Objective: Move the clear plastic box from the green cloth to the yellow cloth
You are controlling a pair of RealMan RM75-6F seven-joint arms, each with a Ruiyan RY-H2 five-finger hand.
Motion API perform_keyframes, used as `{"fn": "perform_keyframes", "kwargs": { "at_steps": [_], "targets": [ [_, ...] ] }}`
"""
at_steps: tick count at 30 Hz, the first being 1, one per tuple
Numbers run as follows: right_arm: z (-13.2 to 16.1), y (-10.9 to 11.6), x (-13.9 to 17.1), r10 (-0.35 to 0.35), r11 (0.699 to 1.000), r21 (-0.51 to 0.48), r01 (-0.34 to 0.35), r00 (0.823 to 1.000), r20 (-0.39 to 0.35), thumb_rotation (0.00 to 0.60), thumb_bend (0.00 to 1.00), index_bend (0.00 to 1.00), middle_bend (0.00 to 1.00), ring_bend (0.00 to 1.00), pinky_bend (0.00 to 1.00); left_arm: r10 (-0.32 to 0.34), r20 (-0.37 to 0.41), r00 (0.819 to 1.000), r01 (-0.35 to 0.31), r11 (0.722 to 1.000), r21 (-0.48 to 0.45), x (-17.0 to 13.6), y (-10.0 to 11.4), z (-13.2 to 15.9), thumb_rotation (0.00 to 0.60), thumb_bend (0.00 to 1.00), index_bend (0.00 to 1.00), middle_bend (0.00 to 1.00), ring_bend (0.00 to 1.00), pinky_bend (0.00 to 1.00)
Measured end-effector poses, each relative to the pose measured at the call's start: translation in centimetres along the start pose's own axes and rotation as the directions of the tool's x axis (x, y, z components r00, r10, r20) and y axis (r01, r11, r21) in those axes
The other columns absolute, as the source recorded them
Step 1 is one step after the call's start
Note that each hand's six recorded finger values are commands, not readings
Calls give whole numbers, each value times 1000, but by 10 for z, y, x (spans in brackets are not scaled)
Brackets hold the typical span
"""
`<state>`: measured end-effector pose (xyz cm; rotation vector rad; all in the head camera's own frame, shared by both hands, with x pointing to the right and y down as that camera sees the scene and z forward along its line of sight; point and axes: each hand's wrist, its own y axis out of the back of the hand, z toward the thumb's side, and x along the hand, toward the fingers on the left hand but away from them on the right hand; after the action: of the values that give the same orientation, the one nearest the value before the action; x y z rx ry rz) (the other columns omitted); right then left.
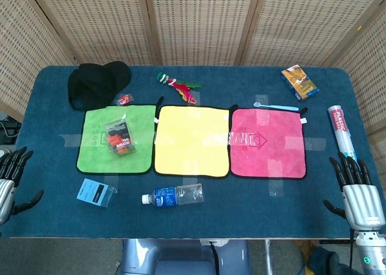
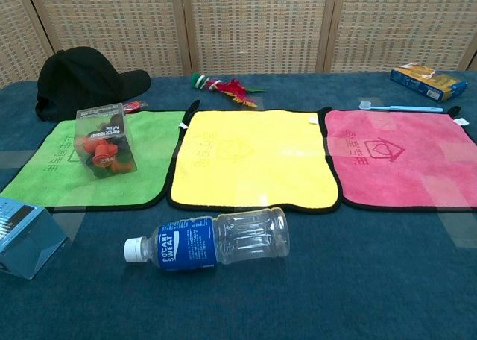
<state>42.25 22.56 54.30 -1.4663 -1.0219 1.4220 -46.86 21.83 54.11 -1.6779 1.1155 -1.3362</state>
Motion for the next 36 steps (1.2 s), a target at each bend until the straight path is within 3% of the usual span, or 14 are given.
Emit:
{"fn": "perform_keyframes", "kwargs": {
  "at_steps": [1, 3, 10, 16, 22, 28, 32, 36],
  "targets": [
    [0, 0, 0, 0, 1000, -3, 0, 1000, 0, 600, 61, 0, 0, 0, 0, 0, 0, 1000, 0, 1000, -5, 0, 0, 0, 600, 818, 0, 0, 0, 0],
    [0, 0, 0, 0, 1000, -7, 0, 1000, -1, 600, 61, 0, 0, 0, 0, -3, -2, 1000, 3, 1000, -19, 1, -1, 0, 600, 982, 0, 0, 0, 0],
    [0, -2, -2, 9, 1000, -6, -9, 1000, 0, 600, 61, 0, 0, 0, 0, -61, -9, 998, 59, 986, -158, 20, -14, -1, 600, 1000, 0, 0, 0, 0],
    [-2, -5, -6, 22, 1000, -2, -22, 1000, 13, 600, 60, 0, 0, 0, 0, -191, -1, 982, 181, 929, -323, 64, -43, 2, 600, 1000, 0, 0, 0, 0],
    [-8, -6, -9, 23, 1000, 2, -23, 999, 41, 600, 61, 0, 0, 0, 0, -283, 12, 959, 247, 816, -522, 107, -72, 16, 600, 1000, 0, 0, 0, 0],
    [-17, -9, -12, 35, 999, 3, -35, 997, 76, 600, 61, 0, 0, 0, 0, -350, 38, 936, 276, 662, -697, 129, -95, 35, 600, 1000, 0, 0, 0, 0],
    [-21, -11, -13, 39, 999, 6, -40, 995, 88, 600, 61, 0, 0, 0, 0, -371, 27, 928, 251, 571, -782, 138, -110, 42, 600, 1000, 0, 0, 0, 0],
    [-25, -13, -15, 44, 999, 7, -45, 994, 103, 600, 61, 0, 0, 0, 0, -368, -18, 929, 186, 511, -839, 146, -119, 39, 600, 1000, 0, 0, 0, 0]
  ]
}}
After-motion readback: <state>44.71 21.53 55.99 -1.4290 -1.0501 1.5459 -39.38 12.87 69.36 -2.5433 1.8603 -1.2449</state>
